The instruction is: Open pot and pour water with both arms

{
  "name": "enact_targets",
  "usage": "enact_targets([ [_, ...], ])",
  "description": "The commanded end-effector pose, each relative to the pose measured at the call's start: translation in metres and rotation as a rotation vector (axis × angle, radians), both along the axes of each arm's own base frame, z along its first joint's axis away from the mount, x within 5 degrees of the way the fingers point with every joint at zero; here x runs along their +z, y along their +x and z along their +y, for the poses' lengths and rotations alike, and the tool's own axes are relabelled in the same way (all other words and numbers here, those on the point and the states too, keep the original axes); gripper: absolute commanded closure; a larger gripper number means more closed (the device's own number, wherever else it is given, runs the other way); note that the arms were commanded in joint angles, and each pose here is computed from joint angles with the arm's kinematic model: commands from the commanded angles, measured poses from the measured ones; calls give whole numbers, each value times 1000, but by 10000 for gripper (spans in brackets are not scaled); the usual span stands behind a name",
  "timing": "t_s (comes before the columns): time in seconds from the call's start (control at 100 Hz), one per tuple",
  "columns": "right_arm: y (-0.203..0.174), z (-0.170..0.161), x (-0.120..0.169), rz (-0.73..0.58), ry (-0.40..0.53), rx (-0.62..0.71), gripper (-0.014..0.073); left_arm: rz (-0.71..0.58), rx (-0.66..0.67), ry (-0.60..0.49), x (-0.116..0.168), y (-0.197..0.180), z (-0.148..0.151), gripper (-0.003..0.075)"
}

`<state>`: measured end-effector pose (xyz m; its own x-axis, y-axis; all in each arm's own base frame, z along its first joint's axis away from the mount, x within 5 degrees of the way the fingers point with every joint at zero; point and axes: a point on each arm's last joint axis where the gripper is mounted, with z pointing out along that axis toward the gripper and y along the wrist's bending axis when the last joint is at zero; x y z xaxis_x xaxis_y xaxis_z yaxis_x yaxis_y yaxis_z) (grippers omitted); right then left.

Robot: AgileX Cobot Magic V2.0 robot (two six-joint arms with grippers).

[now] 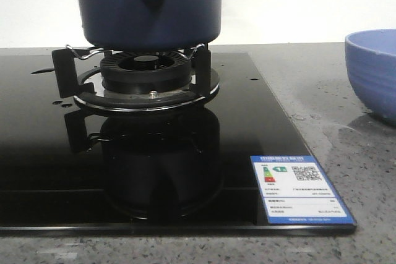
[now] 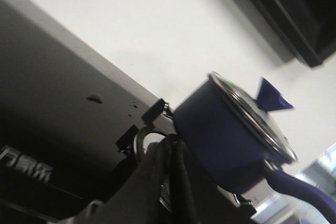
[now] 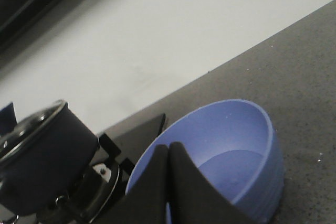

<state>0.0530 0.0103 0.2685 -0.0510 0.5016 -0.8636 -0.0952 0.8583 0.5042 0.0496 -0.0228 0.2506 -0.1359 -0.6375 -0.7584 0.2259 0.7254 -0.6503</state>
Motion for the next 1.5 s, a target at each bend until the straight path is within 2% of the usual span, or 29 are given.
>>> enact_targets([
  [0.0,6,2,28,60,-68,19,664,-39,-17,113,33,3,-2,741],
  [0.1,20,8,43,234,-85,99,664,-17,-113,237,57,13,-10,741],
  [0.22,33,16,55,464,-88,216,664,-10,-258,274,78,21,-22,740],
  [0.29,37,21,60,570,-80,282,664,10,-412,310,87,26,-34,740],
  [0.34,39,24,65,596,-89,339,664,4,-520,336,92,28,-44,740],
  [0.44,38,35,77,525,-97,471,664,-92,-716,368,104,30,-63,740],
  [0.52,38,39,84,443,-126,522,664,-194,-786,364,114,32,-73,740],
  [0.58,40,37,90,386,-165,497,664,-241,-822,349,120,37,-80,740],
  [0.77,44,29,121,199,-189,376,664,-299,-938,324,126,48,-94,740],
  [0.89,41,29,132,150,-226,371,664,-308,-933,304,125,59,-99,733],
  [0.94,41,30,134,143,-240,374,651,-326,-926,318,124,63,-100,697],
  [1.04,40,30,134,146,-241,379,562,-340,-899,356,123,73,-103,524],
  [1.12,40,30,134,146,-241,379,412,-323,-834,387,125,85,-104,328],
  [1.19,40,30,135,145,-242,377,255,-314,-772,443,128,97,-104,234],
  [1.26,40,30,134,145,-244,376,151,-342,-751,521,131,107,-107,228],
  [1.3,40,29,134,146,-247,375,122,-348,-757,533,134,112,-109,230],
  [1.49,40,29,134,151,-255,374,113,-462,-867,545,151,152,-112,230],
])
